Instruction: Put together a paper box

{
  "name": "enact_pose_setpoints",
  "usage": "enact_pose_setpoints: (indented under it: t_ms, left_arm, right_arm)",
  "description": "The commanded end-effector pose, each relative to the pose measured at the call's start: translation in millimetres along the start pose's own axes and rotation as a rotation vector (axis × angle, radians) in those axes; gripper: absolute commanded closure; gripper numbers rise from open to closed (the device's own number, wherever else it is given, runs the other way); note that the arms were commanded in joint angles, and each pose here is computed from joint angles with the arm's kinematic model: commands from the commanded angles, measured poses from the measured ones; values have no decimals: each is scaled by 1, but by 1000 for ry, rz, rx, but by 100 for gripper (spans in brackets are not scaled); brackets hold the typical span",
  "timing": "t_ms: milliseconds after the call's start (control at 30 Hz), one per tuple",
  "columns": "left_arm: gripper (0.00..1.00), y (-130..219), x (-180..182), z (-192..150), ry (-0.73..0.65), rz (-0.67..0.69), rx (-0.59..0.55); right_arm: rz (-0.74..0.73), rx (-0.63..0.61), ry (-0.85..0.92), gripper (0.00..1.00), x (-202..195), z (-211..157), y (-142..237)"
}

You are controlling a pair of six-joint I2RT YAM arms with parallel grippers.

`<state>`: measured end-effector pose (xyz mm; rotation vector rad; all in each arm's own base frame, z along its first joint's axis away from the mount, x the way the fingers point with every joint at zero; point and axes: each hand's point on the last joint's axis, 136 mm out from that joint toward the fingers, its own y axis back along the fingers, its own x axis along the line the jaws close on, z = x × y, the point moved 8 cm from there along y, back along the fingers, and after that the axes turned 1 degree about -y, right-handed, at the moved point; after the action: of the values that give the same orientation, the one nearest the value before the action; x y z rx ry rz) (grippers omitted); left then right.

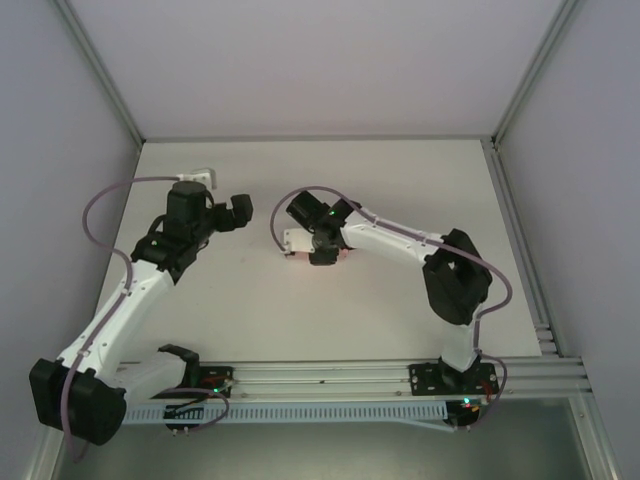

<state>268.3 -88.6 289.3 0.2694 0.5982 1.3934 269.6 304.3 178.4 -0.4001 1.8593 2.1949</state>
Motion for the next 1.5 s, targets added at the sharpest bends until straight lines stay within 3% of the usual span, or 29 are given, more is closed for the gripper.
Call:
enact_pose_setpoints:
  t_ms: [0,133,467,667,833,900,1033,1100,1333,1467]
  left_arm:
    - [0,3,7,-6,-11,29,5]
    - [0,3,7,-7,-10,29,7]
    - [0,1,7,-7,-19,28,5]
    - [0,0,7,-8,-27,30,10]
    - [0,-1,7,-8,-30,30,11]
    - [0,-1,7,-8,-30,30,10]
    - [0,-3,7,-9,-32,29,16]
    - [0,-5,7,-9,-32,30,20]
    - [0,-7,6,-10,-33,26,25]
    - [0,-6,6,-9,-39,23,10]
  right_arm:
    - [-314,28,-84,67,-28,-4,13]
    - [-552,83,-80,67,-44,-12,-1]
    - [-689,70,0,68,-66,-21,-63]
    - [-616,-2,116,60,-44,-33,-87]
    - [-532,24,112,49,-29,-42,-92]
    - [-490,27,88,39,-24,-45,-89]
    - [-343,-15,62,10,-11,-45,-74]
    - [-301,-21,51,2,-7,-45,-63]
    - [-136,-116,-24,0,3,-41,-6]
    - [-173,-223,-126,0,-2,-40,38]
